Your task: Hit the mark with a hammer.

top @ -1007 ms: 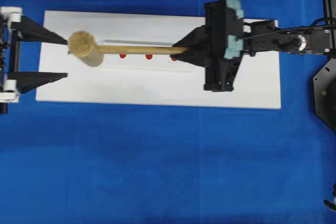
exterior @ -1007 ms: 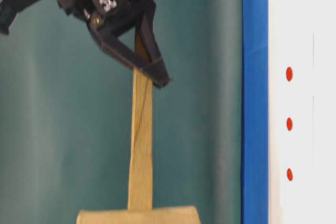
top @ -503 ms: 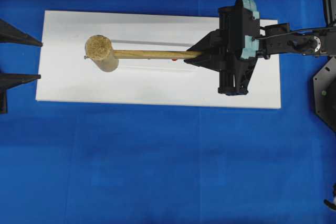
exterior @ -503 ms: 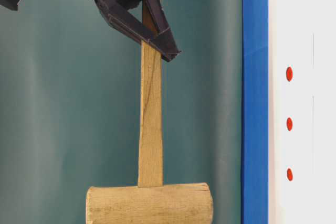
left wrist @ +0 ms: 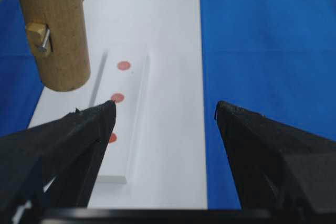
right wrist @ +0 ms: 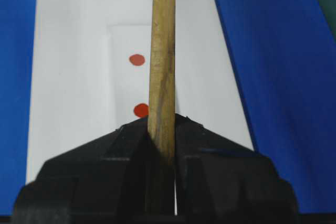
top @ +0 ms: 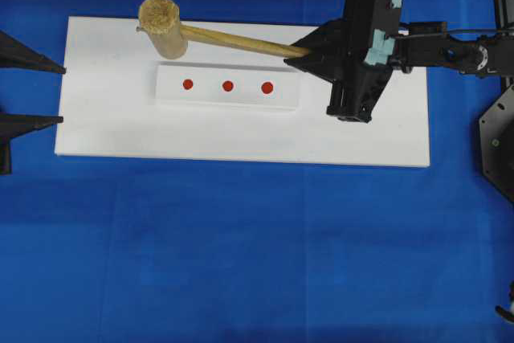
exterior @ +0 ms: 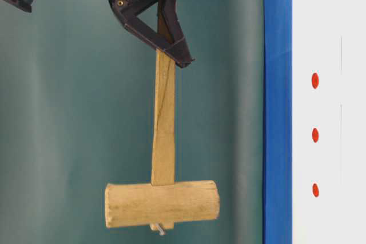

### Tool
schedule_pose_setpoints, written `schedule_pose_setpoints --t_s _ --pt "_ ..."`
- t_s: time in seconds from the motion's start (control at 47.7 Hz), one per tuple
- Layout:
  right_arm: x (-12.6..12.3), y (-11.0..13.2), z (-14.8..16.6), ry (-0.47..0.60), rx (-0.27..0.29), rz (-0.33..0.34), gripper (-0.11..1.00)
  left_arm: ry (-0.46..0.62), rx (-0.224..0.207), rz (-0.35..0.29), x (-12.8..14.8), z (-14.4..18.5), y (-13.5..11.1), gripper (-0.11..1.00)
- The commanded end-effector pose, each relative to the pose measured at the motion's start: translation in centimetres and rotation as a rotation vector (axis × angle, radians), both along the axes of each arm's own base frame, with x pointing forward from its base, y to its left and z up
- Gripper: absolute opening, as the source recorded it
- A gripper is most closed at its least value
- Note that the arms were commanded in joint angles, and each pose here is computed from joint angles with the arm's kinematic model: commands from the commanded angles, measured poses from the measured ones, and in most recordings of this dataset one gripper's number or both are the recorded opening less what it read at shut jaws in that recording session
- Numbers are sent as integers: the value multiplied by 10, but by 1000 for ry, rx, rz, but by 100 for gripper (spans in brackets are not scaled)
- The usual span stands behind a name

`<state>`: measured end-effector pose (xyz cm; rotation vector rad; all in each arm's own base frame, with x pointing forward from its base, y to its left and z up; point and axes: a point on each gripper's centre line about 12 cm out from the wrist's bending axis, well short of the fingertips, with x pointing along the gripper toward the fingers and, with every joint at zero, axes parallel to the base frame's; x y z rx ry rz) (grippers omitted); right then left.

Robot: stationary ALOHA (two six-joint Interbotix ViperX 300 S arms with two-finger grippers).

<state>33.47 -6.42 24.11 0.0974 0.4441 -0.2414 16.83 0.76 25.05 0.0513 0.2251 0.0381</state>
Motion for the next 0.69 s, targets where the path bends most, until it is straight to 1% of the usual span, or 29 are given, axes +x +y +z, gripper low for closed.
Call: schedule_pose_setpoints --t_s 0.0,0.147,0.252,0.378,0.419,0.503,0.671 --pt "2 -1 7 -22 -6 -7 2 -5 -1 0 2 3 0 74" --pt "3 -1 2 -7 -3 -5 2 -6 0 2 2 3 0 74" --pt "6 -1 -12 35 8 -1 2 -6 0 2 2 3 0 74" --pt "10 0 -51 149 43 11 2 -5 -3 1 2 3 0 74" --pt "11 0 -68 195 65 5 2 -2 -3 1 2 2 0 74" --pt "11 0 -86 239 95 -12 2 -5 -3 1 2 3 0 73" --pt "11 -1 -82 229 93 -13 2 -2 -1 2 2 2 0 73"
